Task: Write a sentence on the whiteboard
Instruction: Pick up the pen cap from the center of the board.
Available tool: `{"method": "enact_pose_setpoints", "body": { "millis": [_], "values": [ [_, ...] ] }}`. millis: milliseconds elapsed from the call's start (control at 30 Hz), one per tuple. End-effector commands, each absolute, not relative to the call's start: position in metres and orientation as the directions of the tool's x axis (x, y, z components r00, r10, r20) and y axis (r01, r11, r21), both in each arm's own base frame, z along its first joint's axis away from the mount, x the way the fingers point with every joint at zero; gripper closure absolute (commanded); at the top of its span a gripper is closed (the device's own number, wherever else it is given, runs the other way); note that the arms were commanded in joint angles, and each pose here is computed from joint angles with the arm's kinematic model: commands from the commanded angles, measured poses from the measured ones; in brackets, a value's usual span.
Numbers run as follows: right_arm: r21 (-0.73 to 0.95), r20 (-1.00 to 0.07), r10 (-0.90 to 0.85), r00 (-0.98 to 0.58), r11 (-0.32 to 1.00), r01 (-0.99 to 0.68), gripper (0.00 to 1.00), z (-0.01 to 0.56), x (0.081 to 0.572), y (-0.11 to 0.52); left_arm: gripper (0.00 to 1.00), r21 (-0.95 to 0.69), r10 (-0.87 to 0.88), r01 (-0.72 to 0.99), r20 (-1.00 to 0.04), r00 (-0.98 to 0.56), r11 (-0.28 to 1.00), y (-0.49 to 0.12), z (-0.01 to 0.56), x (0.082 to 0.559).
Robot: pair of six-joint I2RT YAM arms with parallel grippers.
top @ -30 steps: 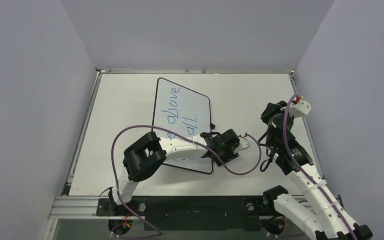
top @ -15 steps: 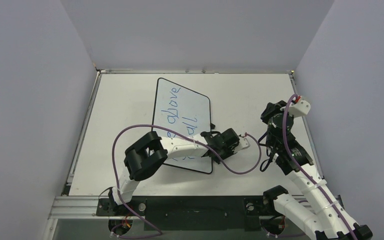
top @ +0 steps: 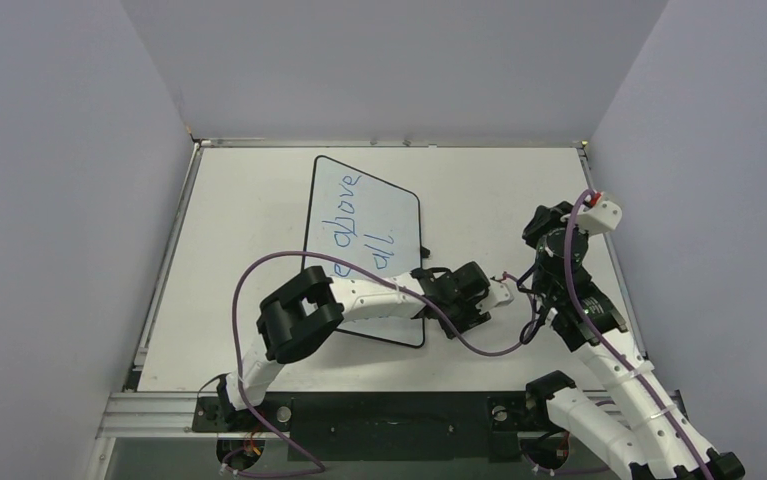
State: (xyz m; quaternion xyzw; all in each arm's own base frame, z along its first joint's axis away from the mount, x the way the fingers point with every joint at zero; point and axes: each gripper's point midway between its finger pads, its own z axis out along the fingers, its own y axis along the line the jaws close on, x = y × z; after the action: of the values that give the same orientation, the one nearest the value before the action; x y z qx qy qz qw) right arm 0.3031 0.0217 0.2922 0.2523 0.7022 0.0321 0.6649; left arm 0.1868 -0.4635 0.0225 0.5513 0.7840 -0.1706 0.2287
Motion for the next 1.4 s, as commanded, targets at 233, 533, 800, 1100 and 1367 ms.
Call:
{"method": "enact_pose_setpoints", "body": {
  "millis": [233, 533, 800, 1100, 1367],
  "values": [
    [0.392, -0.918, 0.390, 0.076, 0.860, 0.327, 1.00, 0.307, 0.295, 0.010, 0.52, 0.011, 0.752, 0.934, -0.596, -0.280, 0.356, -0.467, 0.051, 0.193],
    [0.391, -0.918, 0.390, 0.072, 0.861, 0.325, 1.00, 0.305, 0.294, 0.010, 0.52, 0.039, 0.774, 0.930, -0.569, -0.279, 0.365, -0.452, 0.048, 0.193],
    [0.388, -0.919, 0.387, 0.071, 0.861, 0.328, 1.00, 0.304, 0.294, 0.009, 0.61, 0.035, 0.794, 0.934, -0.538, -0.283, 0.357, -0.448, 0.038, 0.188],
    [0.386, -0.920, 0.386, 0.068, 0.862, 0.328, 1.00, 0.303, 0.295, 0.009, 0.60, 0.039, 0.807, 0.927, -0.507, -0.304, 0.374, -0.438, 0.031, 0.183],
    [0.388, -0.919, 0.389, 0.067, 0.861, 0.328, 1.00, 0.302, 0.295, 0.009, 0.60, 0.020, 0.814, 0.934, -0.496, -0.301, 0.358, -0.435, 0.030, 0.174]
  ]
}}
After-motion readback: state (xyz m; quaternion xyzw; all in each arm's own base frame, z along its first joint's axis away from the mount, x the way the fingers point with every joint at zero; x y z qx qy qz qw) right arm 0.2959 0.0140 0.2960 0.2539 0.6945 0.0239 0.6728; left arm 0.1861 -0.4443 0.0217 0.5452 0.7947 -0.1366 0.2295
